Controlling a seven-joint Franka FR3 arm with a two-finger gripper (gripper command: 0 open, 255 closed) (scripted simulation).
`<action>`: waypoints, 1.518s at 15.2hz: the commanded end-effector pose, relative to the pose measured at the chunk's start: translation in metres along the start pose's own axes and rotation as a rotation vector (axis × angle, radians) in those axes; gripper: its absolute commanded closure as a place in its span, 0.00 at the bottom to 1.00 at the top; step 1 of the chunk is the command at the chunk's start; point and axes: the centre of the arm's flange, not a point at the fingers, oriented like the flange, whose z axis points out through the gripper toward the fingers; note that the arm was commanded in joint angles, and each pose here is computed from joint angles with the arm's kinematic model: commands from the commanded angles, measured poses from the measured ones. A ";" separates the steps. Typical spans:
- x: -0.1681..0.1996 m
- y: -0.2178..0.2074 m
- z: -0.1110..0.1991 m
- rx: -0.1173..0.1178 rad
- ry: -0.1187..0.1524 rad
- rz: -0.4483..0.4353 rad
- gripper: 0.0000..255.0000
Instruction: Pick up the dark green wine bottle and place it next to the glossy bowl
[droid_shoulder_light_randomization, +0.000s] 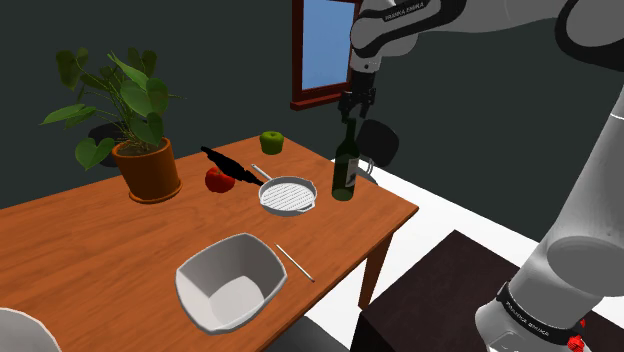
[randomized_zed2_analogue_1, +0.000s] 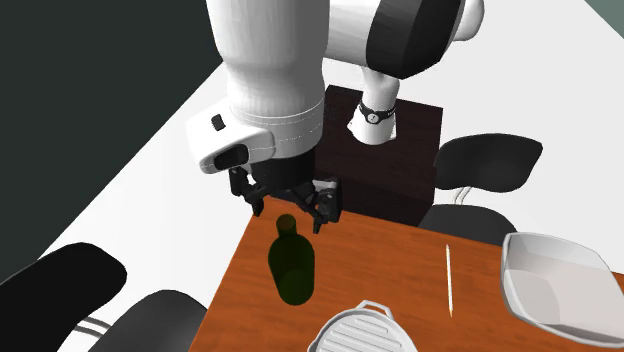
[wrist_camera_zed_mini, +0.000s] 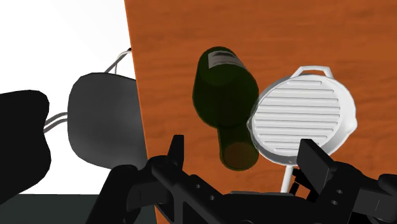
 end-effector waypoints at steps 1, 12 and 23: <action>0.001 0.001 0.010 0.000 0.001 0.000 0.00; 0.001 0.001 0.029 0.000 0.001 0.000 0.00; 0.001 0.001 0.024 0.000 0.001 0.000 1.00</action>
